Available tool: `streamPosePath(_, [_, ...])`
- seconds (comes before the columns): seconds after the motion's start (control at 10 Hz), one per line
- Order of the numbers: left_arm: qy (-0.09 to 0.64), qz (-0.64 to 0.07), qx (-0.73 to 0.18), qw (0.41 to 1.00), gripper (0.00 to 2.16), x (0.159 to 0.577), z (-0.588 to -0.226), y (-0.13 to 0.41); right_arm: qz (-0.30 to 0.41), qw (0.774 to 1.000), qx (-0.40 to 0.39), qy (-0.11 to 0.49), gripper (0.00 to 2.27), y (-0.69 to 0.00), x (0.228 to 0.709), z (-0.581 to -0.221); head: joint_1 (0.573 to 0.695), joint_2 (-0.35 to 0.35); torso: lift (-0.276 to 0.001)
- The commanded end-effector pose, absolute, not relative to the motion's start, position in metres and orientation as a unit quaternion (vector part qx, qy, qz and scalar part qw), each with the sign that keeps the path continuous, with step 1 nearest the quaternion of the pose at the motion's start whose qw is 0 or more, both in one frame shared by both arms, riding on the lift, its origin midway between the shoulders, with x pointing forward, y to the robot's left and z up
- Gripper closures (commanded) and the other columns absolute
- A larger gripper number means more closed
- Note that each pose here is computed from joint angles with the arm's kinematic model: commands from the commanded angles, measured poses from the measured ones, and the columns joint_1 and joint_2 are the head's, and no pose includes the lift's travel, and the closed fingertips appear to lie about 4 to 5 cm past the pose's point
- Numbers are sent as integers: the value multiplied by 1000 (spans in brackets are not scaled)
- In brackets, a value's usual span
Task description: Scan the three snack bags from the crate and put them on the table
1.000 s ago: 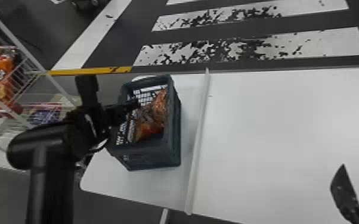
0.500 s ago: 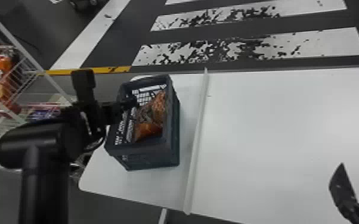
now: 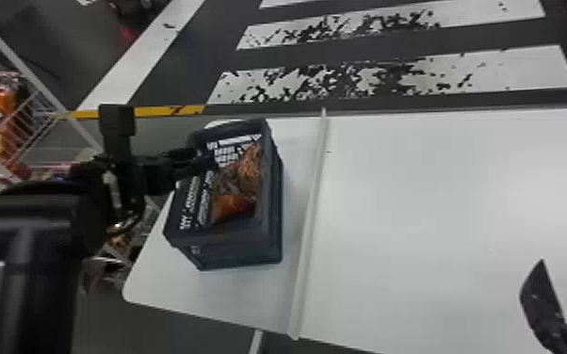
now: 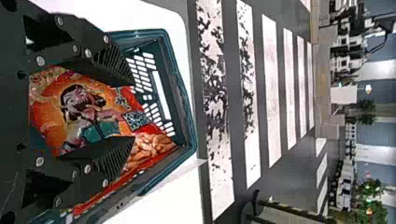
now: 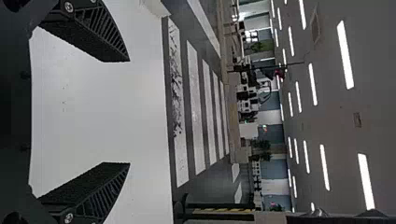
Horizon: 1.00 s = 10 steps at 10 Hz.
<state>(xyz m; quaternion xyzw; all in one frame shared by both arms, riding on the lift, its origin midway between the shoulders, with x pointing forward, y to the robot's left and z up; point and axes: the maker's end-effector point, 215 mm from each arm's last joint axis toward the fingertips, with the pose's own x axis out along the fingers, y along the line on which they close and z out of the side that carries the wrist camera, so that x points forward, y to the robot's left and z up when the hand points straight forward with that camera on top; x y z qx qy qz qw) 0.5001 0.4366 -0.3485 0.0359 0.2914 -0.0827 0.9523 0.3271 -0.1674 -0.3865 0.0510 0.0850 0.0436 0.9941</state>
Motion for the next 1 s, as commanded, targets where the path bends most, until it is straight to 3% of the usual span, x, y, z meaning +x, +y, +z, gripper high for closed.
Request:
streamPosePath(0.0, [307,-102,45,945,134,501,-349,447,39,995,57,78,87,-167,326,-386,695,350,-94])
streamPosePath(0.3, [335,-158,69,927,134,514,-354,428,26,995,72,67,87,-166,320,-381,695,350,-94])
streamPosePath(0.6, [380,-216,91,895,134,501,-399,396,13,995,87,37,87,-173,312,-363,695,328,-94])
streamPosePath(0.9, [363,-246,123,890,130,525,-394,387,2,995,97,30,87,-174,311,-360,695,292,-94])
